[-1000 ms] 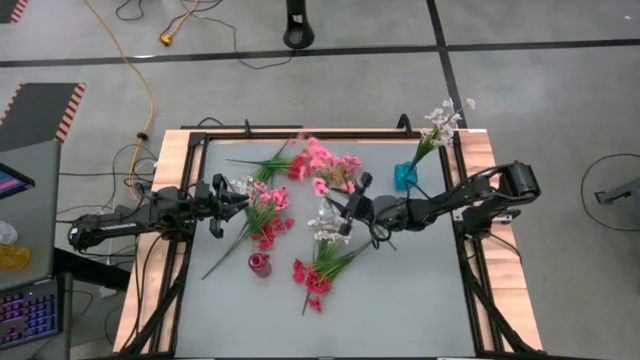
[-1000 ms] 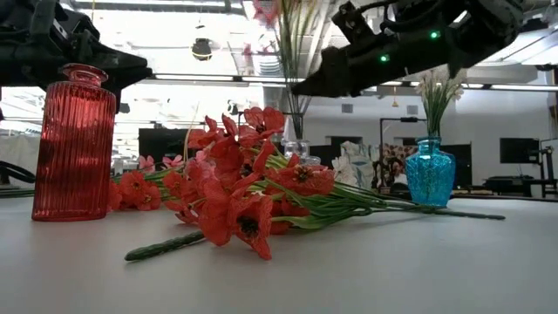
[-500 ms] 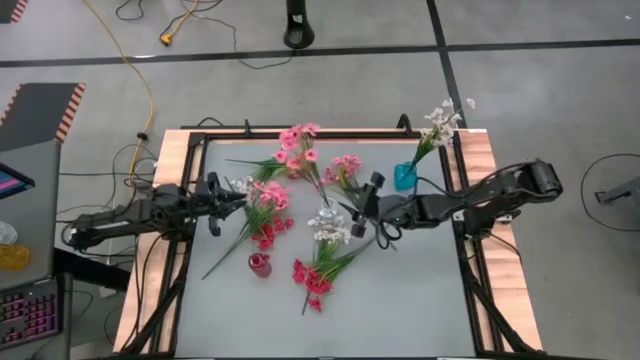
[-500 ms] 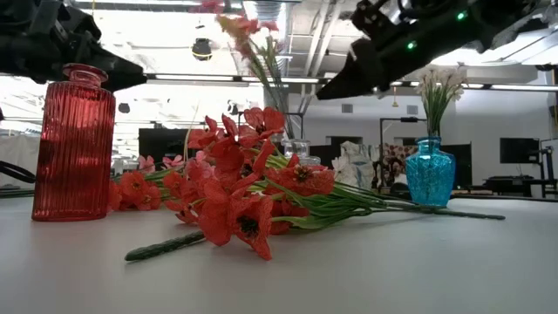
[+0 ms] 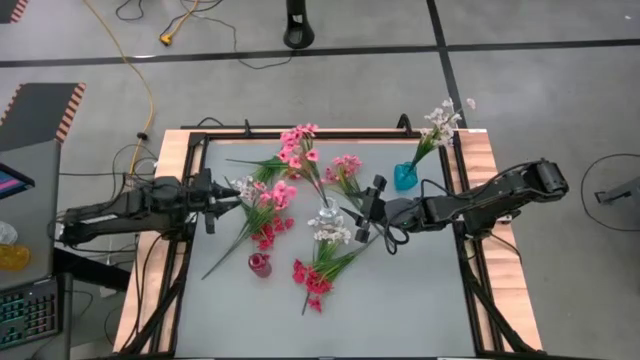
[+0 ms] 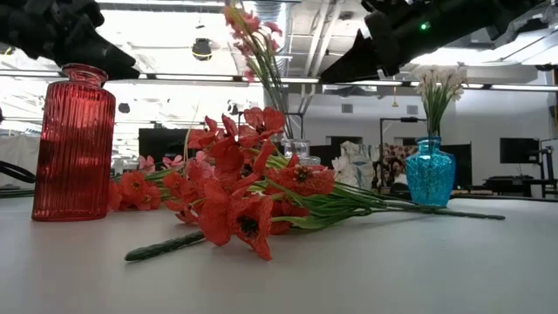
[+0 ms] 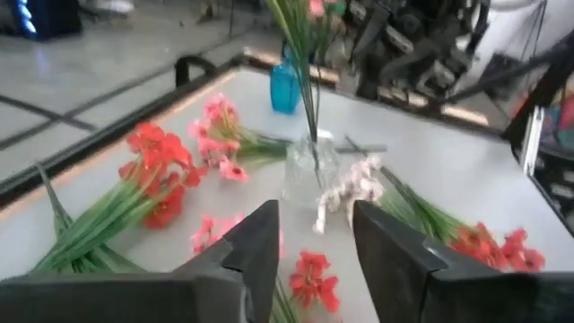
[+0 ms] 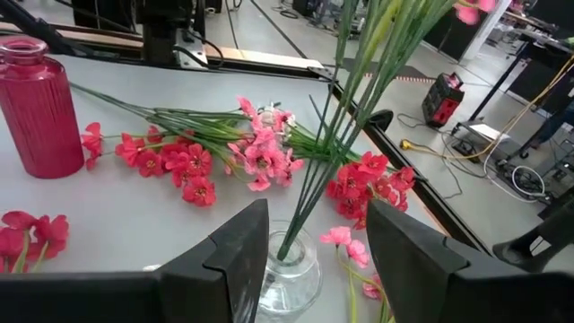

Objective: Sort flowers into vase by color
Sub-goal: Put the left pink flowers into the transparent vase

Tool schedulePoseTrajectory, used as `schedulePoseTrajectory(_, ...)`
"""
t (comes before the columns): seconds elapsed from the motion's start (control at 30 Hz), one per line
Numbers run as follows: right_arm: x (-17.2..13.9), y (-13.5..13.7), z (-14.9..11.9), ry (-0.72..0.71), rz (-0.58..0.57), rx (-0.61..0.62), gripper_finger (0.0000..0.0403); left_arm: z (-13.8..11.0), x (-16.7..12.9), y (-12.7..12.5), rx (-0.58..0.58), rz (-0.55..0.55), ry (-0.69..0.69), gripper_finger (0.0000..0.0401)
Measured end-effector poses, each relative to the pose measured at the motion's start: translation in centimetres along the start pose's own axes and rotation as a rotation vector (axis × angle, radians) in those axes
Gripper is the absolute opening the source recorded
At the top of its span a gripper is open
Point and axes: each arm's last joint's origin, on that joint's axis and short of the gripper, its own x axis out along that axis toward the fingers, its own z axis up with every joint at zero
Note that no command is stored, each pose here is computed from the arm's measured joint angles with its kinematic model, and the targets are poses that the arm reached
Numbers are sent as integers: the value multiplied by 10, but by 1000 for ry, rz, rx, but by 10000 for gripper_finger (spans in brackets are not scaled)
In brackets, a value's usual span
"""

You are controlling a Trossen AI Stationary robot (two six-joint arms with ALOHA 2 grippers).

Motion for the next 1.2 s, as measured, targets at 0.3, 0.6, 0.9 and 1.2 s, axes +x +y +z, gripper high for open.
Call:
schedulePoseTrajectory(0.3, 0, 0, 0, 1, 0, 0, 215, 8, 21, -7, -47, -18, 398, 164)
schedulePoseTrajectory(0.6, 0, 0, 0, 1, 1, 0, 214, -9, 50, -9, -233, 109, 734, 160)
schedulePoseTrajectory(0.9, 0, 0, -1, 11, 2, -7, 214, -26, 75, -7, -295, 203, 914, 159)
schedulePoseTrajectory(1.2, 0, 0, -2, 15, 3, -10, 214, -40, 97, -7, -301, 180, 1014, 159)
